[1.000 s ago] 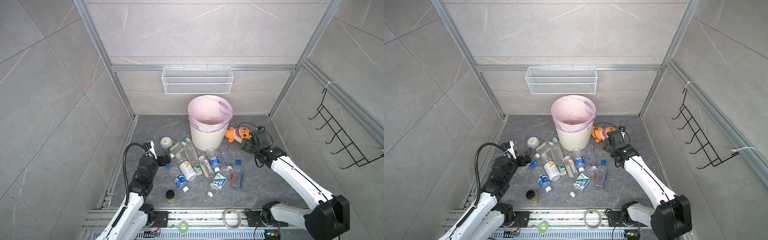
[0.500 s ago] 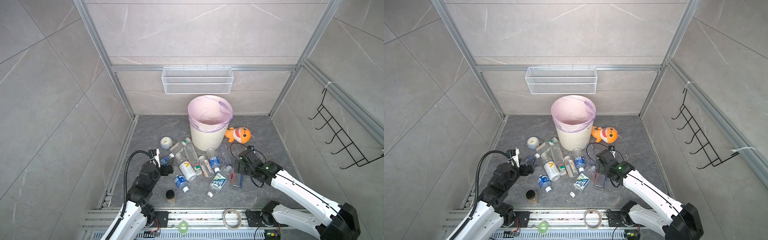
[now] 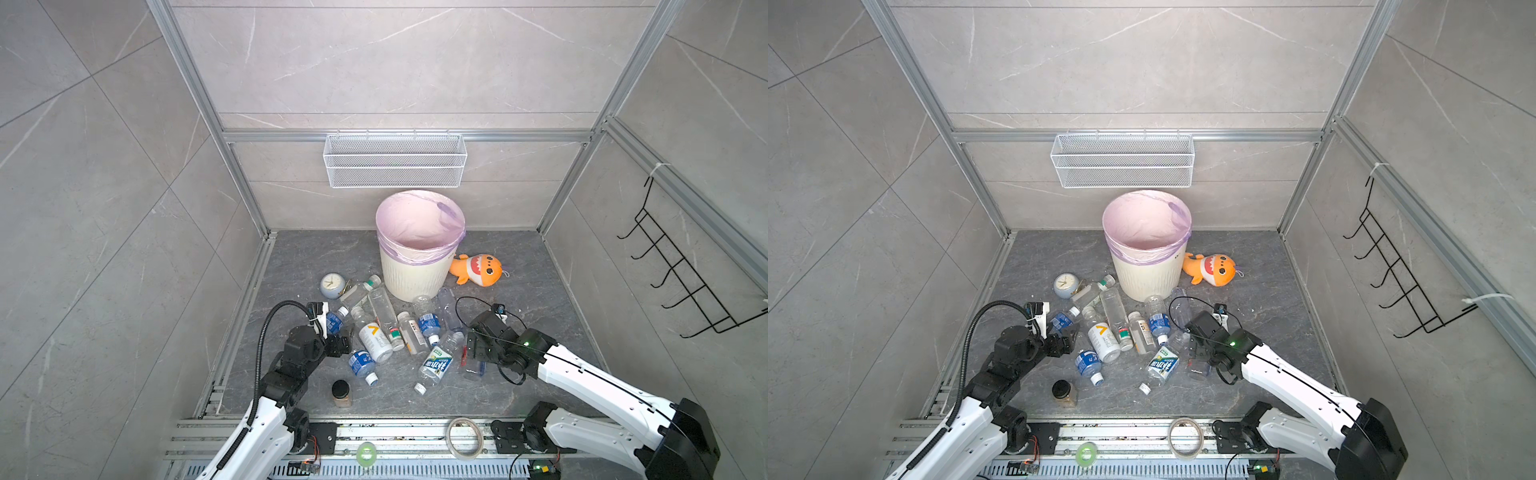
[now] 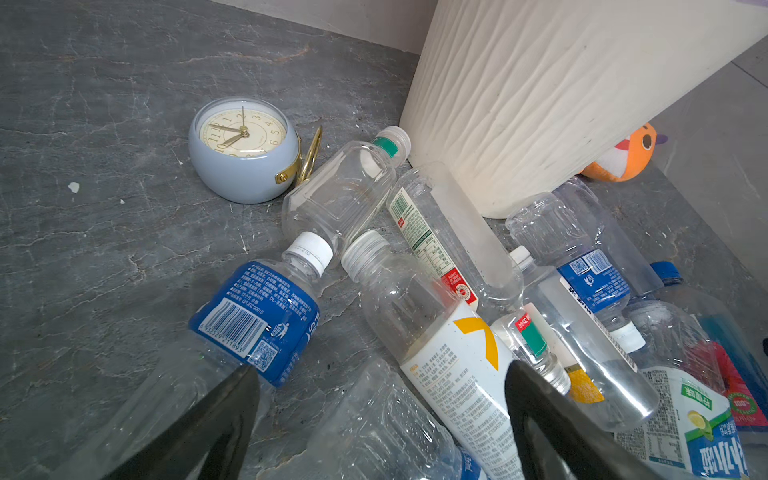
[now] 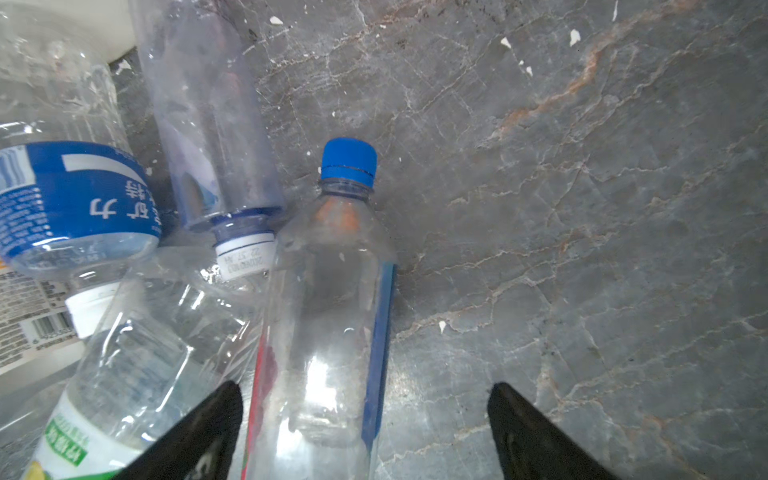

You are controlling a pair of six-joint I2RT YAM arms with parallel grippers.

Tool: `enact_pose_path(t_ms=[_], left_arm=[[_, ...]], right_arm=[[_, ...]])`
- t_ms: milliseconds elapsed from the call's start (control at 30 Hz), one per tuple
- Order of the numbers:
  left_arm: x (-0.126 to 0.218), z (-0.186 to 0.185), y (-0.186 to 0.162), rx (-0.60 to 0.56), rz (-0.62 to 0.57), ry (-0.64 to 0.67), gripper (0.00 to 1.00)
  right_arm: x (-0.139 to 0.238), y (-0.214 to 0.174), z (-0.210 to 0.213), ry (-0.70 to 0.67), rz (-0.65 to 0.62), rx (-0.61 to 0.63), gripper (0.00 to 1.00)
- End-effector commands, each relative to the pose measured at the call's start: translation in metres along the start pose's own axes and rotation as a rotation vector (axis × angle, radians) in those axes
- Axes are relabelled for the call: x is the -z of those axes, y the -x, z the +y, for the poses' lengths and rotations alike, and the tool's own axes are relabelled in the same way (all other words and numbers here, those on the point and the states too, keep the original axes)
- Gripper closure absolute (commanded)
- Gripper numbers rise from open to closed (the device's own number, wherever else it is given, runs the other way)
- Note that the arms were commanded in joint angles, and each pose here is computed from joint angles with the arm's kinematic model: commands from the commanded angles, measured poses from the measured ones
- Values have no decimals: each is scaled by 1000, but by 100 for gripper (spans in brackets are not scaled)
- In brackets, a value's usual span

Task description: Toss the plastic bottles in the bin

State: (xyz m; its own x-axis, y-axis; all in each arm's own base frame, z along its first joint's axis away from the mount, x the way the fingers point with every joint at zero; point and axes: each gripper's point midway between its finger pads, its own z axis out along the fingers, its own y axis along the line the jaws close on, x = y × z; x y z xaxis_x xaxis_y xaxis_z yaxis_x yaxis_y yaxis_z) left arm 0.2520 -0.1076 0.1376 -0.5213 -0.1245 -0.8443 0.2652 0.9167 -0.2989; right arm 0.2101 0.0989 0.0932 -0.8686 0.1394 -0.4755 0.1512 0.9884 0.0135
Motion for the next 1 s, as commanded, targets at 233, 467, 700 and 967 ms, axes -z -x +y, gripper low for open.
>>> enact_pose_path(t_ms=[233, 467, 700, 967], left_arm=[[1, -2, 9, -11, -49, -9, 6], [-1, -2, 9, -11, -43, -10, 7], [-3, -2, 8, -9, -34, -9, 7], [-5, -2, 7, -8, -28, -8, 7]], right_arm=[[-19, -12, 10, -2, 49, -13, 12], [-25, -15, 11, -8, 56, -13, 16], [-32, -21, 11, -18, 75, -16, 18], [-40, -25, 13, -28, 93, -5, 17]])
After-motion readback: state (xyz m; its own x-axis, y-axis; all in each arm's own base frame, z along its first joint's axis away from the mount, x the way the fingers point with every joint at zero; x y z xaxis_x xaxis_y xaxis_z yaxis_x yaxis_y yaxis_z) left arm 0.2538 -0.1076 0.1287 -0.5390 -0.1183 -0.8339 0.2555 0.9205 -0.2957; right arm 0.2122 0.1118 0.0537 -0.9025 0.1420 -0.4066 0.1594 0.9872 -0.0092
